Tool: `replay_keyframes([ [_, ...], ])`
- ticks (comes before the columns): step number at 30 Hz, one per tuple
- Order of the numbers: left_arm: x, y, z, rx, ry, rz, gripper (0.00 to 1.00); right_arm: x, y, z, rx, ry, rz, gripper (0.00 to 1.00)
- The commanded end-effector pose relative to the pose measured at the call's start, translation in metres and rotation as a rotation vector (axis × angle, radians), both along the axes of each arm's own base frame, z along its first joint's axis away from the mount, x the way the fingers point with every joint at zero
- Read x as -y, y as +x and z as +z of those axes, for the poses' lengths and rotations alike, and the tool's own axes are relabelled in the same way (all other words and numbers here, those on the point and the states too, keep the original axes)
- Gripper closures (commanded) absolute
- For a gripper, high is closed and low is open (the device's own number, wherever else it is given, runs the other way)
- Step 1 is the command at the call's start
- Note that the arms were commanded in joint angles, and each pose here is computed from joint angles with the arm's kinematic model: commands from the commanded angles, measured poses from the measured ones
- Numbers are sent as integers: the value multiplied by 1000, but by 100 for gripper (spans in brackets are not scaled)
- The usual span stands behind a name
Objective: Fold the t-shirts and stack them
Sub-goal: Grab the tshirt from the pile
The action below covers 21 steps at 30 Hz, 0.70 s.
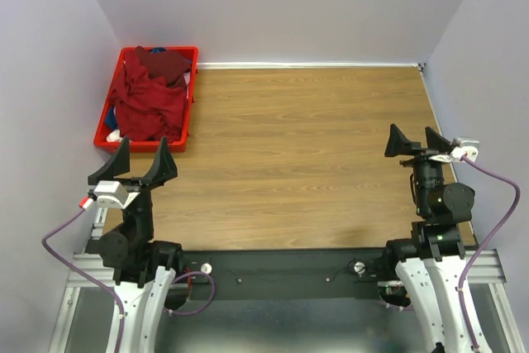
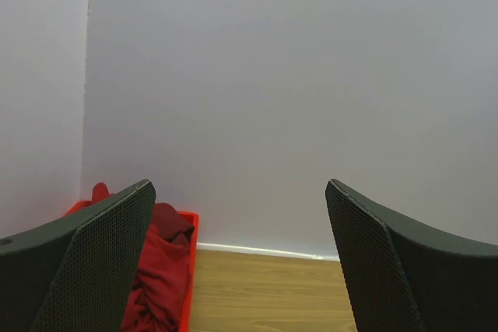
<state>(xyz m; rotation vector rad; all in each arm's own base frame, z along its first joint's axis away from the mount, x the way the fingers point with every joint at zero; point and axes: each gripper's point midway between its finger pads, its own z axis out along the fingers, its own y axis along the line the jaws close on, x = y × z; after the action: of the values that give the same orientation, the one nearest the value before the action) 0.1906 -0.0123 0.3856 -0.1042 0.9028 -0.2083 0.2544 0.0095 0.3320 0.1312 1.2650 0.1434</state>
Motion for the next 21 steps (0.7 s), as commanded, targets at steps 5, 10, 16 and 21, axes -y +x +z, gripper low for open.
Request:
replay_keyframes([
  [5,-3,2,0,-8,-27,5,1,-2,-4,4,24,18,16,0],
  [10,4,28,-12,-112,-49,-29,1,-5,-2,0,12,28,28,0],
  [16,19,92,-29,-328,-86,-82,1,-5,-1,-4,5,31,18,0],
  [21,19,165,-42,-570,-42,-6,1,-14,-3,-6,4,30,50,0],
])
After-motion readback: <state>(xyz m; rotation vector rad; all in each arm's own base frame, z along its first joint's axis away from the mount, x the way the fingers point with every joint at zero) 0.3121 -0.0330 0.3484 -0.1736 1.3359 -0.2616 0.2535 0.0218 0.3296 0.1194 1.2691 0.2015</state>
